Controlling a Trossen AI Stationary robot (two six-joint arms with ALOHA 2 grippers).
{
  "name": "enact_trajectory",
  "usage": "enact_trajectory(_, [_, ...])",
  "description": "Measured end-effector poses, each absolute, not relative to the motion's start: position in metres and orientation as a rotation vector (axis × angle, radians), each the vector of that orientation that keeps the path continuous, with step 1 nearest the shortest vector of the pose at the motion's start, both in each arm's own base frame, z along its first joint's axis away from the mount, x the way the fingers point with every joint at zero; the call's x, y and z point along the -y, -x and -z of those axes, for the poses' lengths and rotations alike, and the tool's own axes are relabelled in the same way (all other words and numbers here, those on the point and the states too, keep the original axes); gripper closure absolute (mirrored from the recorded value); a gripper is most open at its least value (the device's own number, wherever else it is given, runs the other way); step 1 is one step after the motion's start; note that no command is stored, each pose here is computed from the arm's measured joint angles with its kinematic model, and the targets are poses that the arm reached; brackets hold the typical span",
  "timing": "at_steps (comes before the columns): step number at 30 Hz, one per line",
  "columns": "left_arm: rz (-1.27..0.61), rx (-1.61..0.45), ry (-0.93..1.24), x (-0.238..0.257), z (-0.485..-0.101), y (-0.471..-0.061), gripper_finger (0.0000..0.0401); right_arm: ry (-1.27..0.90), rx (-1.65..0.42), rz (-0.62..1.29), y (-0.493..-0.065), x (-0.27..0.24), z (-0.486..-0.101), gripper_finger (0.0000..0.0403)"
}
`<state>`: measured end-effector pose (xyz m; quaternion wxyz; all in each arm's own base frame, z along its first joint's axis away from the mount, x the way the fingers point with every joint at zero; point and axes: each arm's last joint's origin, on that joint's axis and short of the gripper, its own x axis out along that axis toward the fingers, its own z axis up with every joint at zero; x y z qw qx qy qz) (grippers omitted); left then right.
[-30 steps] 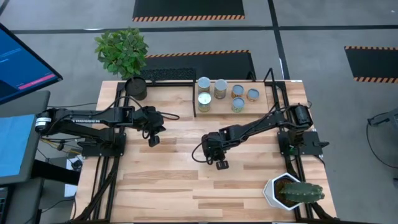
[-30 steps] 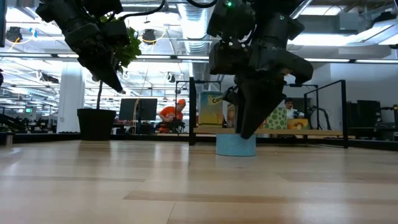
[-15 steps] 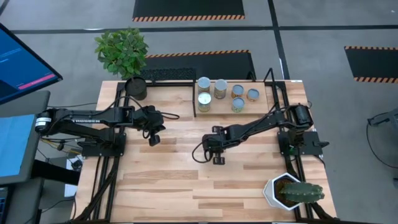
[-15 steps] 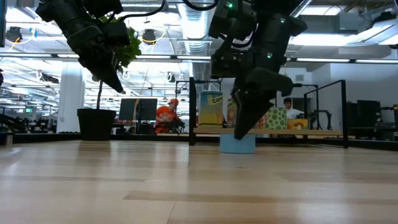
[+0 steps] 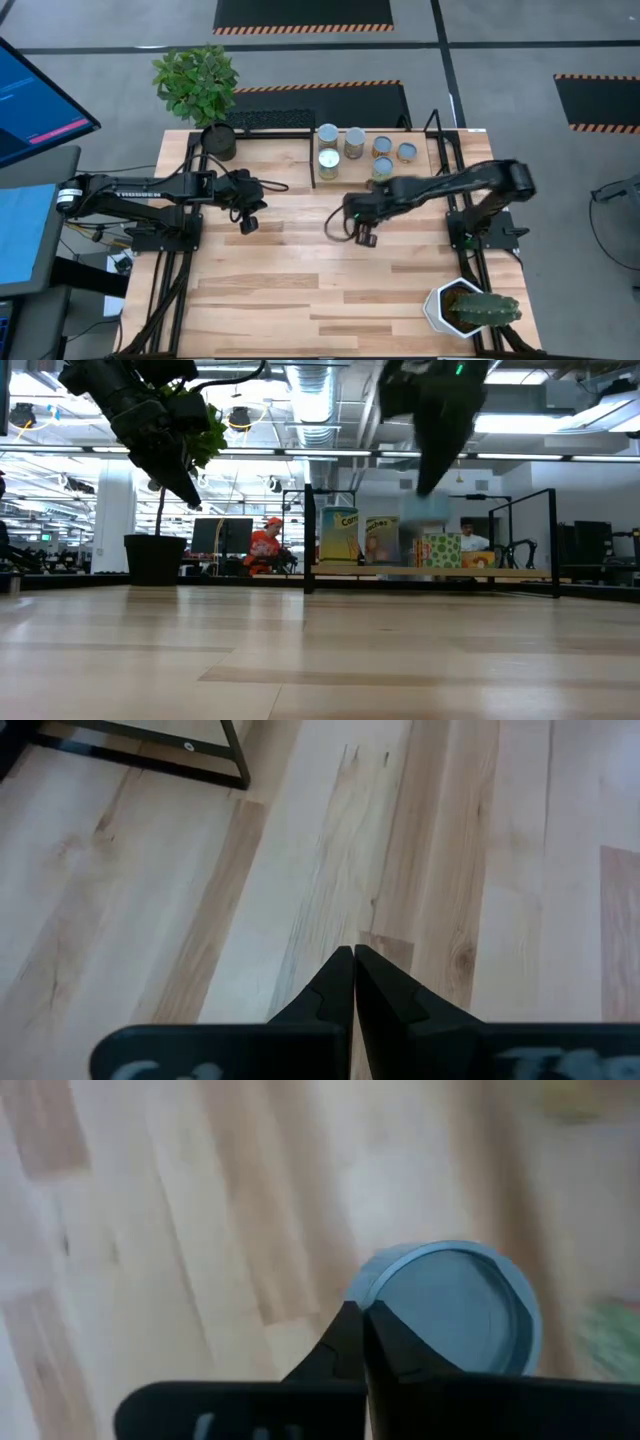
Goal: Pick and place cans onto a shelf
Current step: Put the canned tuna on the shelf
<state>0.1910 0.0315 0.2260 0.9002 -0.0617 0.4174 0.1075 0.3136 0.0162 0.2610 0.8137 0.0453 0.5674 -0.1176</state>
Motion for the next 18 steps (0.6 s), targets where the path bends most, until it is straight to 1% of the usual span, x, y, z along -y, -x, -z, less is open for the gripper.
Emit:
enact_trajectory(4, [-0.222, -0.863, 0.128, -0.031, -0.226, -0.191, 0.0401, -0.148, -1.162, 0.459, -0.273, -0.004, -0.3, 0.0399])
enact_trajectory(7, [-0.223, -0.85, 0.128, -0.032, -0.227, -0.192, 0.0401, -0.147, -1.157, 0.628, -0.241, 0.005, -0.317, 0.0399])
enact_trajectory(10, [-0.223, -0.836, 0.127, -0.032, -0.228, -0.193, 0.0401, -0.156, -1.137, 0.756, -0.215, 0.015, -0.331, 0.0399])
enact_trajectory(14, [-0.238, -0.831, 0.117, -0.032, -0.228, -0.193, 0.0401, -0.165, -1.114, 0.817, -0.195, 0.028, -0.331, 0.0399])
enact_trajectory(18, [-0.25, -0.814, 0.111, -0.033, -0.229, -0.194, 0.0401, -0.154, -1.13, 0.794, -0.185, 0.041, -0.31, 0.0399])
